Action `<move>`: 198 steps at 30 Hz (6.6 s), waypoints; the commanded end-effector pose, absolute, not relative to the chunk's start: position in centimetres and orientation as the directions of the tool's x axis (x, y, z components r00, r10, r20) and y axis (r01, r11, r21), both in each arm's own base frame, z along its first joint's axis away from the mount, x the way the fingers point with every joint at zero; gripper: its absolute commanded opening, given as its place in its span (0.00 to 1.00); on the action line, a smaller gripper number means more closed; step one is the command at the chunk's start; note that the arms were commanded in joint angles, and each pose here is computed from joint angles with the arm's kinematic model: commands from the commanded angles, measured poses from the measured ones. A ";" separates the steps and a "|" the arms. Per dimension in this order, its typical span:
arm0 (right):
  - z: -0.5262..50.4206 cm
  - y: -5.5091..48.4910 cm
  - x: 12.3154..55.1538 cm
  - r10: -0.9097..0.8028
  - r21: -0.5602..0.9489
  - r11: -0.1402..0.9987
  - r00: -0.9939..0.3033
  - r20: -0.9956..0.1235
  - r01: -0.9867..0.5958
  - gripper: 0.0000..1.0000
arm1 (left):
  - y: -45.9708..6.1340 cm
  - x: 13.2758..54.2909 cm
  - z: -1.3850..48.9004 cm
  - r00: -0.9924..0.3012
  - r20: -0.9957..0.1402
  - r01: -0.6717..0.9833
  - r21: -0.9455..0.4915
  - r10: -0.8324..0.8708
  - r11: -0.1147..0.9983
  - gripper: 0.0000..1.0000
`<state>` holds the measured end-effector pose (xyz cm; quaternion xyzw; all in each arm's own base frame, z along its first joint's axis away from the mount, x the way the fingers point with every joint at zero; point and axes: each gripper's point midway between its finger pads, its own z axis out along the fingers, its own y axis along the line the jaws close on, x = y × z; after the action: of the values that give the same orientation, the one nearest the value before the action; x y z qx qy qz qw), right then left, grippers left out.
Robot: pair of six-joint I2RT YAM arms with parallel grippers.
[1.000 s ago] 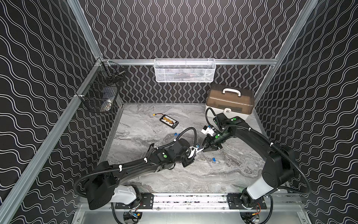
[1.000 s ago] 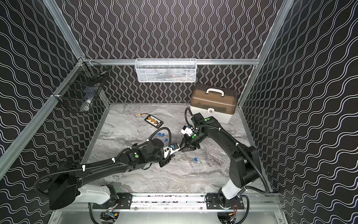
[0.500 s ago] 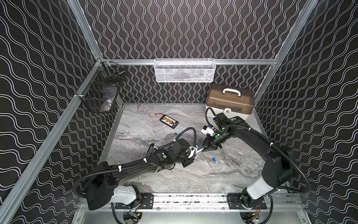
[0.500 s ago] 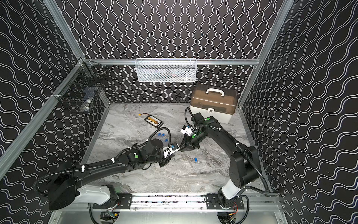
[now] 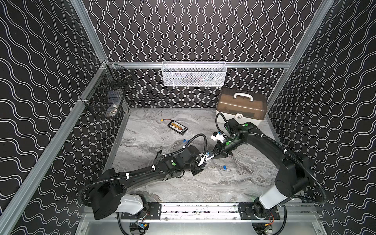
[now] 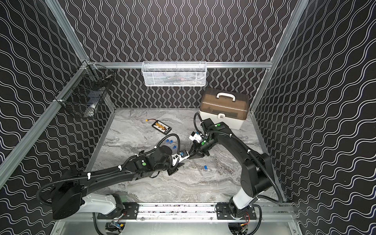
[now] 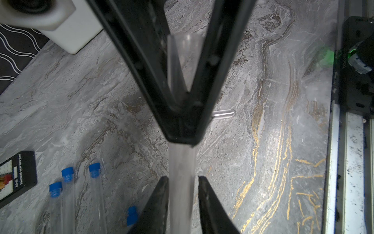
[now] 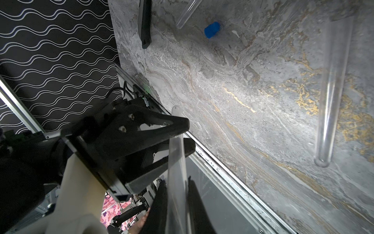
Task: Insert stoppers into test tubes
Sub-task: Pick up the test tube at the center of the board, then adjust the stopper at the center of the board, then pick up the stopper from the center of the board.
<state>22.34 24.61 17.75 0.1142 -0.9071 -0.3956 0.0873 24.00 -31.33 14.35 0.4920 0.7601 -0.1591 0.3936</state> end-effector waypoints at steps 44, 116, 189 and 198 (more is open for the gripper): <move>8.5 14.1 26.9 -0.041 0.192 0.981 -0.999 0.021 -0.036 0.42 | -23.7 27.9 13.0 -0.524 -0.735 0.641 -0.008 0.430 0.767 0.10; 1.9 14.3 31.0 0.982 0.060 0.171 -0.175 0.067 0.983 0.19 | -22.0 28.3 14.0 -0.505 -0.771 0.574 0.034 0.387 0.818 0.09; 1.7 14.1 30.4 -0.967 0.049 0.071 -0.080 -0.243 -0.996 0.37 | -23.3 29.1 13.1 -0.472 -0.763 0.653 0.034 0.442 0.757 0.08; 1.1 13.9 30.8 -0.971 0.027 0.080 -0.084 -0.225 -0.996 0.32 | -23.0 29.1 13.2 -0.474 -0.765 0.647 0.034 0.436 0.761 0.08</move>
<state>30.54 14.06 1.45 0.6685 -0.7338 -0.0966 -0.0734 28.88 -22.87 12.59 0.3216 0.8537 -0.1253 0.3899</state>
